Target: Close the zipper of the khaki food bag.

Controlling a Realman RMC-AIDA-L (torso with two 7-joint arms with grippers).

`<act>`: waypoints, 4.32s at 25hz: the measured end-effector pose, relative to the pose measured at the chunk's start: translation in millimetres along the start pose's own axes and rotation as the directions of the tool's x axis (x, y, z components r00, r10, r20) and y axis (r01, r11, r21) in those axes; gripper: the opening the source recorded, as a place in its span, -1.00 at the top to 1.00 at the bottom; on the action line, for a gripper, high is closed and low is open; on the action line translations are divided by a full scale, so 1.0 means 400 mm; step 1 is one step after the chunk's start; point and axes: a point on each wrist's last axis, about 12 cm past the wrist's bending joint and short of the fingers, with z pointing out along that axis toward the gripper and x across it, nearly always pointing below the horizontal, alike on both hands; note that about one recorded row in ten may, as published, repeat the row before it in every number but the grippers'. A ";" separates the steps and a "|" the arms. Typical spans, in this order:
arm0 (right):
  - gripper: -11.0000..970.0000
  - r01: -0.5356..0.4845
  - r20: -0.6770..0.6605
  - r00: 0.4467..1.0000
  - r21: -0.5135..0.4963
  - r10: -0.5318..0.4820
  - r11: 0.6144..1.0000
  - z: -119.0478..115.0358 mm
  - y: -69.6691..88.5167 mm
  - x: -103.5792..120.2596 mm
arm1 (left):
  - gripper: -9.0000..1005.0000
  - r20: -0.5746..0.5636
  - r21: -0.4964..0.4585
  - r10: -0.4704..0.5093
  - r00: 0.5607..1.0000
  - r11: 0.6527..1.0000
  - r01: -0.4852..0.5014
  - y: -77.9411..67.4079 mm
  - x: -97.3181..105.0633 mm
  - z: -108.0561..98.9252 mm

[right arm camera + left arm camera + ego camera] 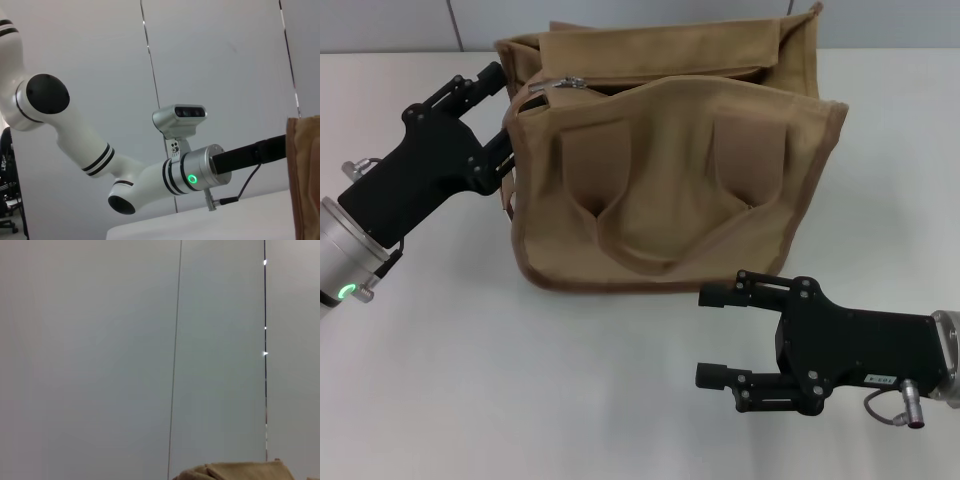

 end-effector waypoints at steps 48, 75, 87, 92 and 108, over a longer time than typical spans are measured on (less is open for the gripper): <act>-0.58 -0.002 -0.010 1.000 0.020 0.002 1.000 0.004 -0.006 0.004 | 0.26 -0.040 -0.060 -0.020 0.999 0.998 0.017 0.032 0.001 0.022; -0.58 -0.014 -0.019 1.000 0.042 0.015 0.999 0.004 -0.006 0.013 | 0.56 0.011 -0.054 0.030 1.000 0.998 -0.029 0.018 -0.005 0.001; -0.58 -0.048 0.095 0.995 0.069 0.042 0.996 0.002 -0.003 -0.007 | 0.93 0.057 -0.005 -0.010 0.998 1.000 0.010 0.011 -0.022 0.034; -0.58 -0.114 0.160 0.982 0.083 0.100 0.990 -0.008 -0.001 -0.018 | 0.92 0.094 0.042 -0.024 0.995 0.999 0.020 -0.001 -0.033 0.050; -0.55 -0.380 0.403 0.846 -0.004 0.349 0.925 -0.005 -0.085 -0.142 | 0.90 0.210 0.190 -0.096 0.973 0.980 0.055 -0.048 -0.067 0.134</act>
